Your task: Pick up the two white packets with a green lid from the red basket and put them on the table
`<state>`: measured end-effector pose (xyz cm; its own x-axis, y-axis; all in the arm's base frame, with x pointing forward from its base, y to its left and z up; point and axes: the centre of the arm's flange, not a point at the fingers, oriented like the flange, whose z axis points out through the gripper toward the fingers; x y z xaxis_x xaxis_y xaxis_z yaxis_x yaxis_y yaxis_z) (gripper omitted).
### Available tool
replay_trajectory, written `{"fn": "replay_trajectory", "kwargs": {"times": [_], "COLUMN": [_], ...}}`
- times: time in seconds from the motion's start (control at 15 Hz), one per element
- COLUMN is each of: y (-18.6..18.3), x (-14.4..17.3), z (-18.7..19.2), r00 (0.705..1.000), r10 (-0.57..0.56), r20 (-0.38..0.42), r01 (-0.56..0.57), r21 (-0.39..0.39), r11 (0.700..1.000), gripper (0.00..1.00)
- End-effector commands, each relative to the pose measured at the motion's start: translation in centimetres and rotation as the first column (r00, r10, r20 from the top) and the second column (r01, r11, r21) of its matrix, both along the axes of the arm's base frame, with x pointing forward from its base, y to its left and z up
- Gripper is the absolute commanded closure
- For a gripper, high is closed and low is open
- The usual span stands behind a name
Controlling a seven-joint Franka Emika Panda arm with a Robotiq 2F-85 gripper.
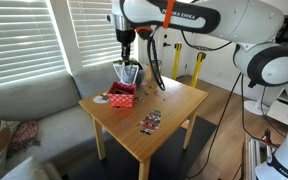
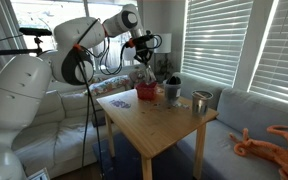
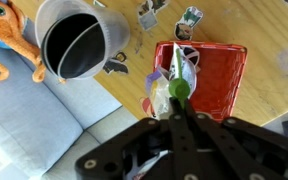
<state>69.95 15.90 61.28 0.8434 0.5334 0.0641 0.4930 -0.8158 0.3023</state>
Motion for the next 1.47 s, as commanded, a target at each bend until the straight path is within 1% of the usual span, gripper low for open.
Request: {"fn": "replay_trajectory", "kwargs": {"times": [0.0, 0.07, 0.13, 0.27, 0.33, 0.4, 0.47, 0.53, 0.6, 0.67, 0.73, 0.8, 0.87, 1.0, 1.07, 1.13, 1.2, 1.27, 1.33, 1.4], "y": [-4.9, -6.0, -7.2, -9.3, -10.4, -11.7, -13.7, -15.5, -18.1, -19.9, -21.6, -23.0, -24.3, -26.4, -26.7, -27.3, -27.8, -28.0, -27.3, -27.3], "x": [-3.9, -4.3, -4.6, -5.2, -5.7, -6.0, -6.5, -7.0, -7.8, -8.2, -9.0, -9.7, -10.6, -12.5, -13.2, -7.2, -8.0, -8.6, -8.4, -8.4], "z": [5.1, 5.5, 5.4, 3.7, 2.4, 0.8, -0.4, -1.3, -1.9, -2.6, -2.5, -3.2, -3.6, -3.9, -3.6, -2.4, -2.4, -2.3, -2.0, -2.1], "r00": [0.999, 0.999, 0.998, 0.988, 0.977, 0.963, 0.948, 0.933, 0.92, 0.9, 0.877, 0.847, 0.816, 0.743, 0.711, 0.758, 0.733, 0.72, 0.721, 0.721], "r10": [0.053, 0.046, 0.036, 0.001, -0.024, -0.075, -0.143, -0.204, -0.266, -0.323, -0.38, -0.433, -0.485, -0.583, -0.612, -0.554, -0.582, -0.595, -0.594, -0.595], "r20": [-0.01, -0.021, -0.05, -0.157, -0.214, -0.26, -0.283, -0.295, -0.287, -0.293, -0.295, -0.307, -0.314, -0.329, -0.347, -0.343, -0.351, -0.356, -0.358, -0.355], "r01": [-0.052, -0.043, -0.028, 0.031, 0.068, 0.121, 0.183, 0.24, 0.3, 0.355, 0.409, 0.463, 0.514, 0.615, 0.662, 0.592, 0.624, 0.639, 0.641, 0.644], "r21": [0.093, 0.115, 0.143, 0.199, 0.2, 0.166, 0.121, 0.094, 0.081, 0.061, 0.042, 0.027, 0.012, -0.009, 0.035, 0.007, 0.007, 0.006, 0.016, 0.026], "r11": [0.994, 0.992, 0.989, 0.98, 0.977, 0.979, 0.976, 0.966, 0.95, 0.933, 0.912, 0.886, 0.857, 0.788, 0.749, 0.806, 0.782, 0.769, 0.768, 0.765], "gripper": [0.99, 0.99, 0.99, 0.99, 0.99, 0.99, 0.99, 0.99, 0.99, 0.99, 0.99, 0.99, 0.99, 0.99, 0.99, 0.97, 0.97, 0.97, 0.99, 0.99]}}
